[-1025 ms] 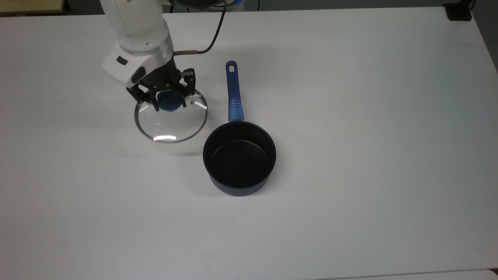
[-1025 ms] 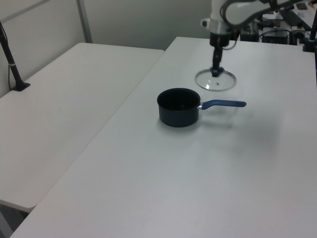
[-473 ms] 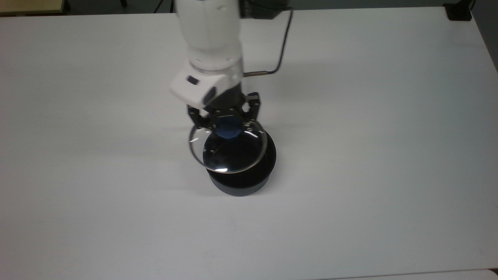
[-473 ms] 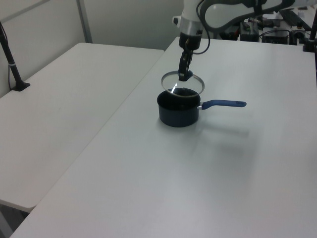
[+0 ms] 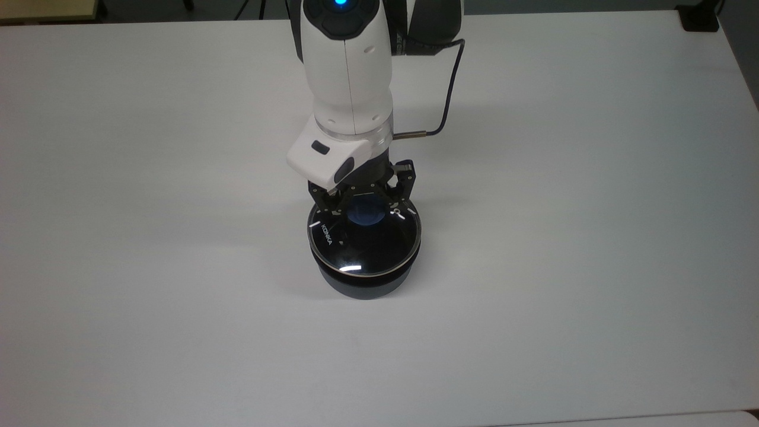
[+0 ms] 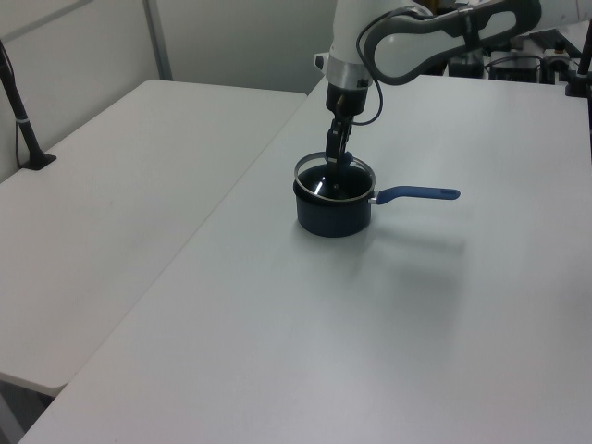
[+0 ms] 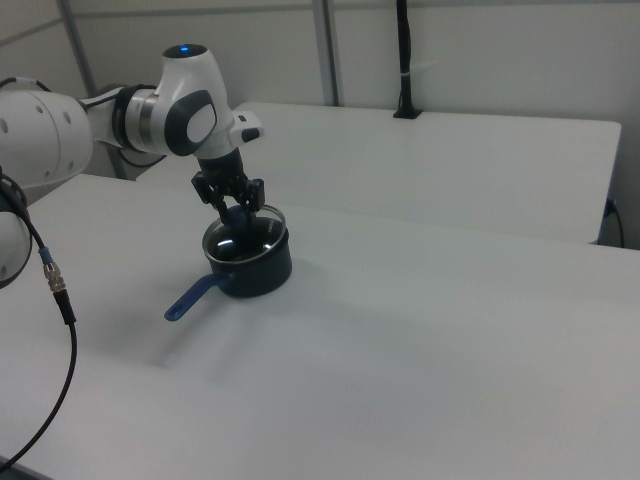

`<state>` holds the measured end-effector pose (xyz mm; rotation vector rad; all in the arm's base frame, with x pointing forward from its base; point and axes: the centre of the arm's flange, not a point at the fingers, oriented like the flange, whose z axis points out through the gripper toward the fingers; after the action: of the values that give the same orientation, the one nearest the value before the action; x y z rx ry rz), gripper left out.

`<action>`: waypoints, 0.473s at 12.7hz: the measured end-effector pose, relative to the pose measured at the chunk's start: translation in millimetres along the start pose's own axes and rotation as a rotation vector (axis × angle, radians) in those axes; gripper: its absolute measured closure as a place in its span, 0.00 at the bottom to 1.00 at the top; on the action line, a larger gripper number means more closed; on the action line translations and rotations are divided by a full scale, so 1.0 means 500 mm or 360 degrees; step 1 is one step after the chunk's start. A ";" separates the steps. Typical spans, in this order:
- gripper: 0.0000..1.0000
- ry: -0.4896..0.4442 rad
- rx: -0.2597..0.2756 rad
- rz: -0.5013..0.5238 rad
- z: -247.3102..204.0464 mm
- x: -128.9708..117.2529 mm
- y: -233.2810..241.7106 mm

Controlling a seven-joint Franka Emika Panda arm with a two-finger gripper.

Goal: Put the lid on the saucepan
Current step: 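Lower the lid onto the saucepan rim, then open the gripper and raise it off the lid knob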

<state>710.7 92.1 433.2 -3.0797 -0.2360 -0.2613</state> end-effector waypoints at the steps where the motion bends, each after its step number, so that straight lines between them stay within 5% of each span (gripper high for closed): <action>1: 0.39 -0.0002 0.0000 0.0006 0.005 0.000 0.000; 4: 0.35 -0.0006 0.0000 0.0012 0.008 0.000 -0.001; 6: 0.07 -0.0009 0.0000 0.0012 0.011 0.000 -0.002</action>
<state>711.6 93.2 427.8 -3.0808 -0.2243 -0.2524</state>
